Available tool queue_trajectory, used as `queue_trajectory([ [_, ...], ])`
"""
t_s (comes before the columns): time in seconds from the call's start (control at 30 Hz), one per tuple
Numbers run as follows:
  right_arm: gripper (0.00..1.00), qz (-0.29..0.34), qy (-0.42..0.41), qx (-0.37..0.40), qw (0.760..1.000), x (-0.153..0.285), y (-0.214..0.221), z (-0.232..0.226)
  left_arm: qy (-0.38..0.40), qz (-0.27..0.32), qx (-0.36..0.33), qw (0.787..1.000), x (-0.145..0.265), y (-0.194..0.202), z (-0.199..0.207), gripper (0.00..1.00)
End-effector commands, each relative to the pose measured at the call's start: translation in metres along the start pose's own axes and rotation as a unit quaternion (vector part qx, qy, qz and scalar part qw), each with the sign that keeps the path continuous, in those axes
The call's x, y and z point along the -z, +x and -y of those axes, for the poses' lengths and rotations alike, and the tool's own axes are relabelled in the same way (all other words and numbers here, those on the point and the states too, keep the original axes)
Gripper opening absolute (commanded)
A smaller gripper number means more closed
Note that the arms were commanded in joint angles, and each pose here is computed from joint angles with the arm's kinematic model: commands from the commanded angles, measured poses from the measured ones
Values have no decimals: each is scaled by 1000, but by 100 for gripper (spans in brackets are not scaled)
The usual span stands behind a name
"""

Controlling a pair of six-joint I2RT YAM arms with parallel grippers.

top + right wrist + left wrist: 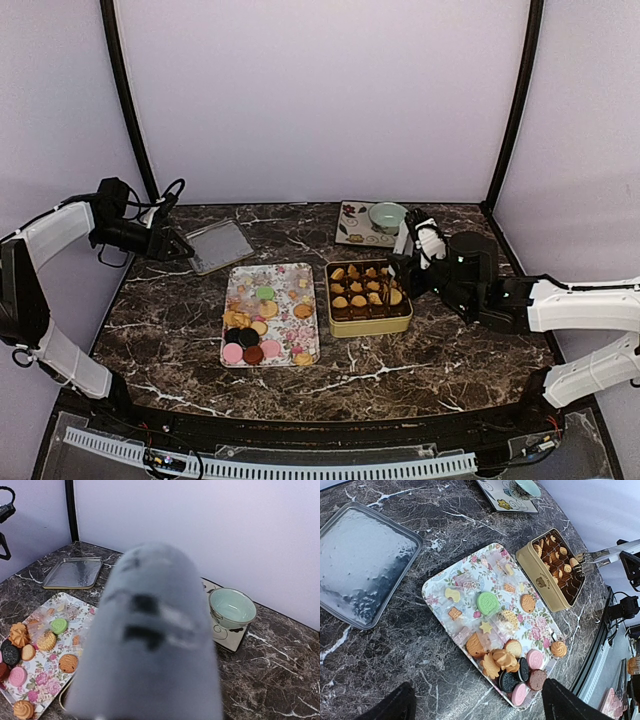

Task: Pack the cookies
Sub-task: Place the fake cookies in the empty pocket of the box.

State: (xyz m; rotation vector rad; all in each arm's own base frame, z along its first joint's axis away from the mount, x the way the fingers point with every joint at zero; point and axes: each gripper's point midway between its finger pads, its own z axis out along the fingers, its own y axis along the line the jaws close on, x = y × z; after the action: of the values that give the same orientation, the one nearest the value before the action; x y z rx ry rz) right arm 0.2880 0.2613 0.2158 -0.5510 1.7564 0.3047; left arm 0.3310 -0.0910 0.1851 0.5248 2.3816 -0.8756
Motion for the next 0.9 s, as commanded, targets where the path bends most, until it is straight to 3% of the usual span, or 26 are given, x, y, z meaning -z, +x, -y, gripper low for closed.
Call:
queue_trajectory([
  [0.0, 45, 26, 21, -8, 999, 4, -19, 10, 3, 16, -10, 1000, 13, -8, 11, 89],
  [0.4, 44, 56, -4, 5, 998, 13, -50, 0, 6, 14, -7, 1000, 12, -6, 11, 89],
  [0.6, 38, 52, -12, 10, 999, 13, -48, -4, 5, 13, -8, 1000, 11, -5, 11, 89],
  [0.87, 38, 39, -50, 12, 998, 12, -39, -23, 5, 12, -7, 1000, 11, -5, 11, 89],
])
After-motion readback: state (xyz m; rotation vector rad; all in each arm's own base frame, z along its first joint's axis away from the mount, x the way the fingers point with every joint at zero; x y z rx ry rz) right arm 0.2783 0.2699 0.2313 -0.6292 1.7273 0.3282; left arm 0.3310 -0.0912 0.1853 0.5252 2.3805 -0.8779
